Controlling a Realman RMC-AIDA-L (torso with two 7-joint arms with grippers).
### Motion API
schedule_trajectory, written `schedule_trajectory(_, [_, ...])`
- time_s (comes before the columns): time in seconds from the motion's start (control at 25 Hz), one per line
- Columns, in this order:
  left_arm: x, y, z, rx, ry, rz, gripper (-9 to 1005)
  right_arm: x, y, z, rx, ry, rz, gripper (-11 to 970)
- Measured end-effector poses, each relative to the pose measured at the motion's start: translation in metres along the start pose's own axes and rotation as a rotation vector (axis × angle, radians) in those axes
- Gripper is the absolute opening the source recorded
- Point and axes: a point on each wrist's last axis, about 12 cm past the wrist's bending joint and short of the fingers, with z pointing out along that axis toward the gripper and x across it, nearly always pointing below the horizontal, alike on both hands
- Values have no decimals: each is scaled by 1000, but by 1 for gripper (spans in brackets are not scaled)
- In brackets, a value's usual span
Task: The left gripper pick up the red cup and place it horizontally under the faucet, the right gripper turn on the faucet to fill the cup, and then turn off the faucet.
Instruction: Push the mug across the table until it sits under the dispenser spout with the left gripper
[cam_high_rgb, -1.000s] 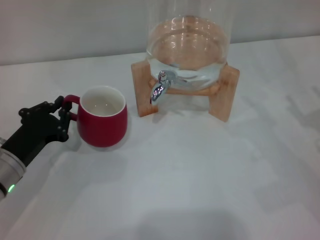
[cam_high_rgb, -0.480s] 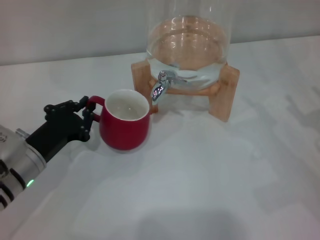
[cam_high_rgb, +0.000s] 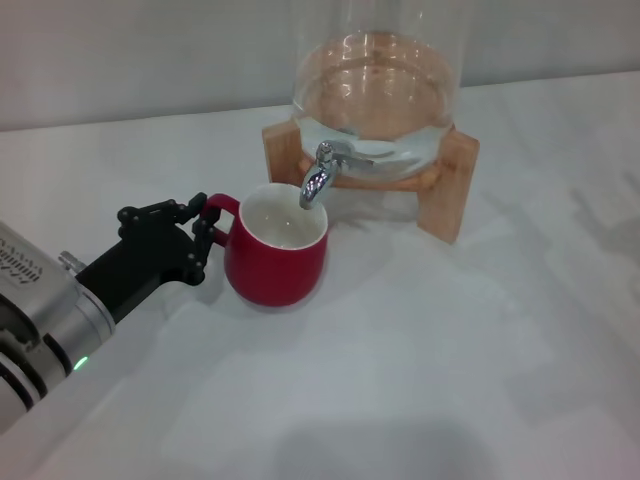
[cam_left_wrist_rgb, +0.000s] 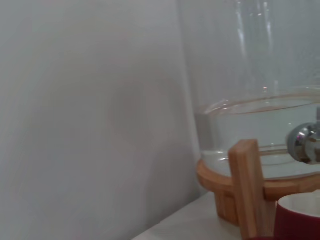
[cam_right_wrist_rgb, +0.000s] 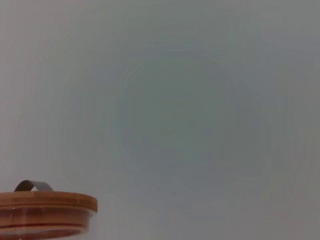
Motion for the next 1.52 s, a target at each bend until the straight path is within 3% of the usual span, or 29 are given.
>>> schedule_trajectory(0.4, [-3, -9, 7, 45, 2, 4, 119, 0, 0, 1, -3, -4, -1, 820])
schedule_trajectory(1.52, [-3, -11, 17, 66, 60, 32, 117, 0, 1, 5, -9, -9, -1, 818])
